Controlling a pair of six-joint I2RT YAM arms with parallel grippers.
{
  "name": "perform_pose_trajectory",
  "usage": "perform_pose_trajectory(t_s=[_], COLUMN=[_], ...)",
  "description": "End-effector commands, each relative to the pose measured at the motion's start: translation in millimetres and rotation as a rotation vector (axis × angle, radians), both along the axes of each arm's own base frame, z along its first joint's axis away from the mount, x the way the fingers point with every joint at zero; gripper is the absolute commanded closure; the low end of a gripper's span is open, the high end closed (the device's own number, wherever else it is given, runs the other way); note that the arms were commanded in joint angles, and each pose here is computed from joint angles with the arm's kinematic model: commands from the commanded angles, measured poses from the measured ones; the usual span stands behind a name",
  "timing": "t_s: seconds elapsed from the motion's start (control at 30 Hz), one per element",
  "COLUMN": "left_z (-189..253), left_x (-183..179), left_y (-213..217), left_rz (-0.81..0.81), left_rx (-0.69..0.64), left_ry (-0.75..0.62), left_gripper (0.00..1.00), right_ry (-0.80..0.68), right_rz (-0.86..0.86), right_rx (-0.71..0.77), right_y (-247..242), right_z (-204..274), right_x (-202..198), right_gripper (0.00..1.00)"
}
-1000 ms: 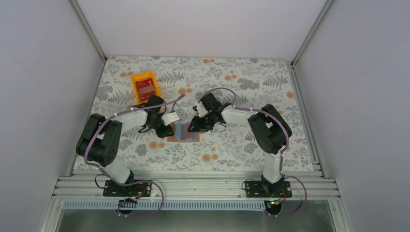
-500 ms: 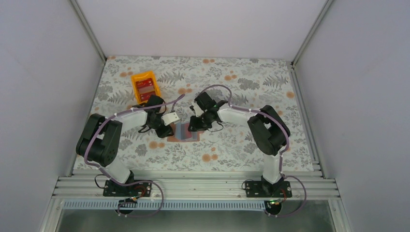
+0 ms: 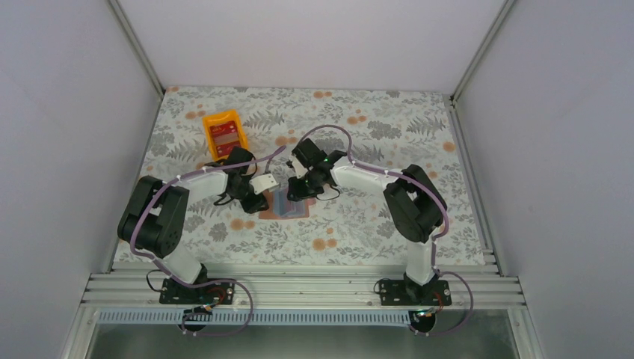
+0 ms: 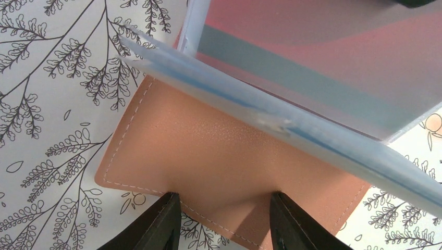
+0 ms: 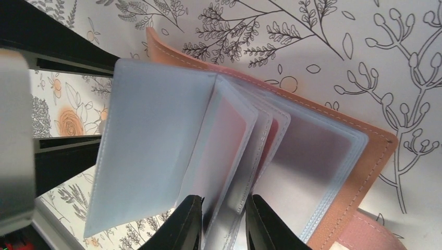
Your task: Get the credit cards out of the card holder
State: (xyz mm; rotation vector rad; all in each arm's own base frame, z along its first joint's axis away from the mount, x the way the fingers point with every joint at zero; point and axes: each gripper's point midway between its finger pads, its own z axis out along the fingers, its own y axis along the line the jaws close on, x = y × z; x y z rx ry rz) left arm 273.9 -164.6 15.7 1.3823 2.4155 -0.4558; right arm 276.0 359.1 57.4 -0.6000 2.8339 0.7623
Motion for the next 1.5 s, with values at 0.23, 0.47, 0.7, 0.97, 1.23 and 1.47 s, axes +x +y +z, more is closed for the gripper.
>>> perform_pose_trajectory(t_s=[0.23,0.47,0.7,0.97,1.23,1.47], left_z=[-24.6,-24.9,-25.1,-24.9,16.1,126.2], left_x=[-26.6,-26.4,-26.7,-27.1,1.6,41.0], left_y=[5.1,5.1,5.0,4.7,11.8,27.9], left_rz=[-0.007,-0.008,-0.006,-0.005,0.044,0.078], left_rx=[0.036,0.036,0.033,0.031,-0.065,-0.338], left_ry=[0.105,0.104,0.107,0.11,0.024,-0.122], left_gripper=[0.55,0.55,0.55,0.55,0.52,0.24], right_ry=[0.003,0.01,0.015,0.012,-0.075,-0.285], right_rz=[0.095,0.074,0.066,0.069,0.057,-0.045], right_rx=[0.158,0.123,0.113,0.118,0.178,0.142], right_y=[35.0,33.1,33.4,34.3,24.8,-6.3], right_z=[18.8,2.6,-6.0,-5.6,39.1,110.2], right_x=[-8.7,-4.1,-2.3,-1.9,8.7,39.0], right_gripper=[0.72,0.66,0.63,0.76,0.95,0.96])
